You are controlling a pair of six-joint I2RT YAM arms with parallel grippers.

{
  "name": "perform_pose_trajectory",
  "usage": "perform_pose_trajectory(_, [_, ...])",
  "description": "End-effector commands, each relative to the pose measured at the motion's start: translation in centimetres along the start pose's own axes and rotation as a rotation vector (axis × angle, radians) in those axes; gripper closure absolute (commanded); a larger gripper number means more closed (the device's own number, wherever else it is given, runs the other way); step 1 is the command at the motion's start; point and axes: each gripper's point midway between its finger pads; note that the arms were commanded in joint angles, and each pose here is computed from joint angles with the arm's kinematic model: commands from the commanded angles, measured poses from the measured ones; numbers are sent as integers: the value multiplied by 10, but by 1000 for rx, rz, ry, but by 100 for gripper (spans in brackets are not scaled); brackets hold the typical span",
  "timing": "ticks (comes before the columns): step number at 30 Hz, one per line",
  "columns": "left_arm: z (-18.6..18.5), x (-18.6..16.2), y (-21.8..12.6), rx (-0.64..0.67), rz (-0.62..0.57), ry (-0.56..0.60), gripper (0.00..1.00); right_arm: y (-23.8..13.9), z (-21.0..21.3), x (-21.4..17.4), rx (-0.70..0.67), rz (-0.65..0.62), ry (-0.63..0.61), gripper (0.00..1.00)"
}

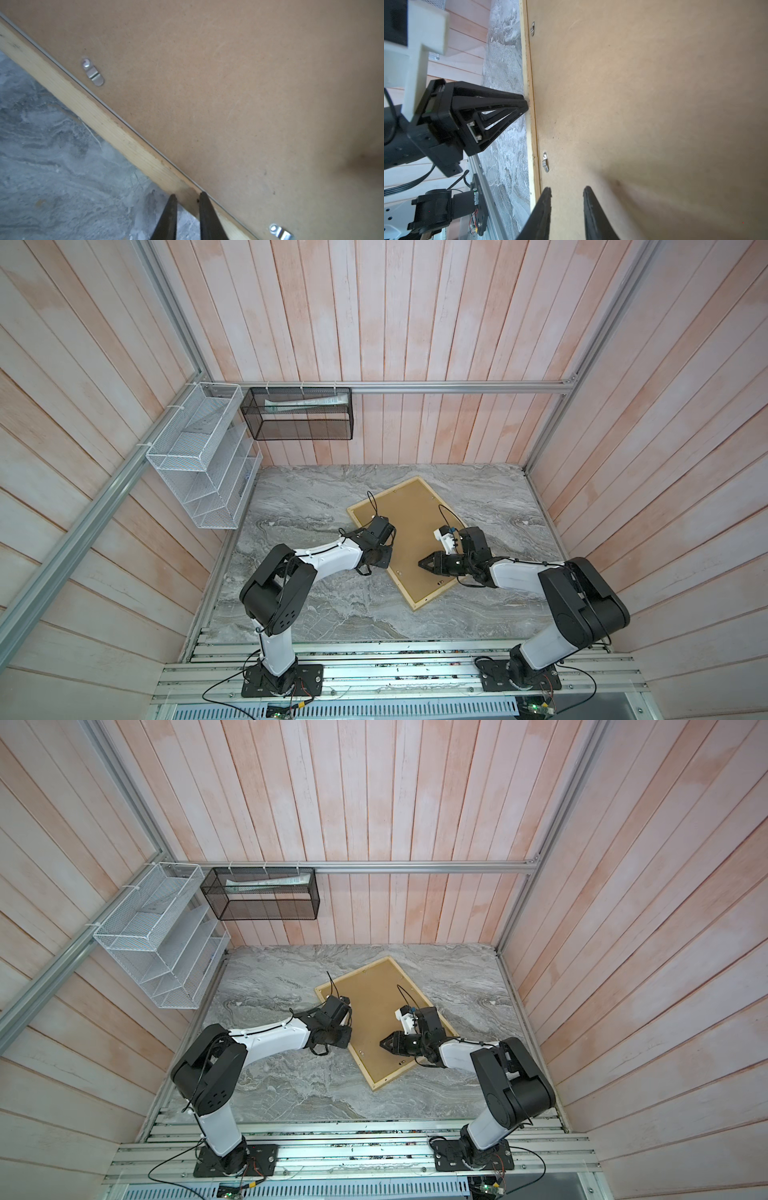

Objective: Put the photo into the frame

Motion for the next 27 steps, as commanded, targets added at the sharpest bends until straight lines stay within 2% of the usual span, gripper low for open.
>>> perform_pose_trajectory(1, [1,-29,10,1,111,17,70,11,16,-9,50,61,-63,71])
perform_pose_trajectory(6, [-2,-29,10,-14,113,-8,66,19,32,-26,120,122,-95,71])
perform_pose_trajectory(17, [2,-26,17,30,122,-46,63,41,53,-52,180,221,-130,71])
perform_pose_trajectory(27, [-3,-24,27,-8,122,-100,63,73,101,-53,358,219,-129,72])
Point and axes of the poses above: each gripper's point midway between its finger pads, its own y axis out along the fingers, its own z axis along the line the jaws close on, x = y × z, and after that the axes turned 11 degrees about -y, right-handed
